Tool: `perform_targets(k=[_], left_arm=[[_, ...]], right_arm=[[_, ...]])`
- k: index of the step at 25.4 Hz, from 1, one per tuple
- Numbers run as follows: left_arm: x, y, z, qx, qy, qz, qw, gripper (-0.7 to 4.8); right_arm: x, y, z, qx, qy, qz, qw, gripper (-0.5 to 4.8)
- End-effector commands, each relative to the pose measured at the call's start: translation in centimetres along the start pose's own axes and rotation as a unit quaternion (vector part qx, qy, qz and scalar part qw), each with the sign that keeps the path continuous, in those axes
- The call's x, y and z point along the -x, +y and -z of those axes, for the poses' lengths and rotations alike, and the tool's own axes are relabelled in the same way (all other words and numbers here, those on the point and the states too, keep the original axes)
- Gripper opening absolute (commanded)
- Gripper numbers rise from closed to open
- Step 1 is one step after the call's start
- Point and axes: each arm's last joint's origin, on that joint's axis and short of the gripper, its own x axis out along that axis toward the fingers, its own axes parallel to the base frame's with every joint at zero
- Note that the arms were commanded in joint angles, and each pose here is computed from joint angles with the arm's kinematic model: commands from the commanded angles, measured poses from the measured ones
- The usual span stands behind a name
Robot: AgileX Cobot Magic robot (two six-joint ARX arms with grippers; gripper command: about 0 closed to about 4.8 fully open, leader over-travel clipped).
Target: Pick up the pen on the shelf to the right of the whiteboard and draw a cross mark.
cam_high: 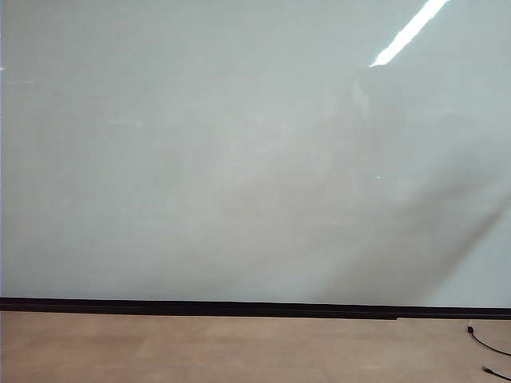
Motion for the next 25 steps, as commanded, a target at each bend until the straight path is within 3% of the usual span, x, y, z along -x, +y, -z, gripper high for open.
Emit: perform_targets(k=[1,12,15,16,21,25], left_arm=[[0.0,0.0,-0.2,-0.002,-0.004,0.002,1.0,-0.05],[0.0,0.0,-0.2,-0.002,-0.004,0.002,1.0,-0.04],[0.0,0.0,-0.2,-0.002,-0.004,0.002,1.0,-0.05],[0.0,0.0,-0.2,-0.002,-0.004,0.002,1.0,-0.05],[0.0,0.0,-0.2,-0.002,-0.004,0.002,1.0,-0.04],[0.0,0.0,-0.2,-0.002,-0.004,0.002,1.0,-0.05]], right_arm=[[0.4,2.5,0.1,-0.049,0.011,-0.103,0.993,-0.08],[2.2,8.9,1.2,-0.096,0.071,-0.288,0.95,-0.08],[2.1,10.4,1.1,-0.093,0.089,-0.334,0.934,-0.08],[1.7,11.3,1.2,-0.089,0.102,-0.364,0.922,-0.08],[0.1,13.0,1.5,-0.085,0.108,-0.412,0.901,-0.08],[-2.0,14.4,2.5,-0.093,0.107,-0.42,0.896,-0.08]])
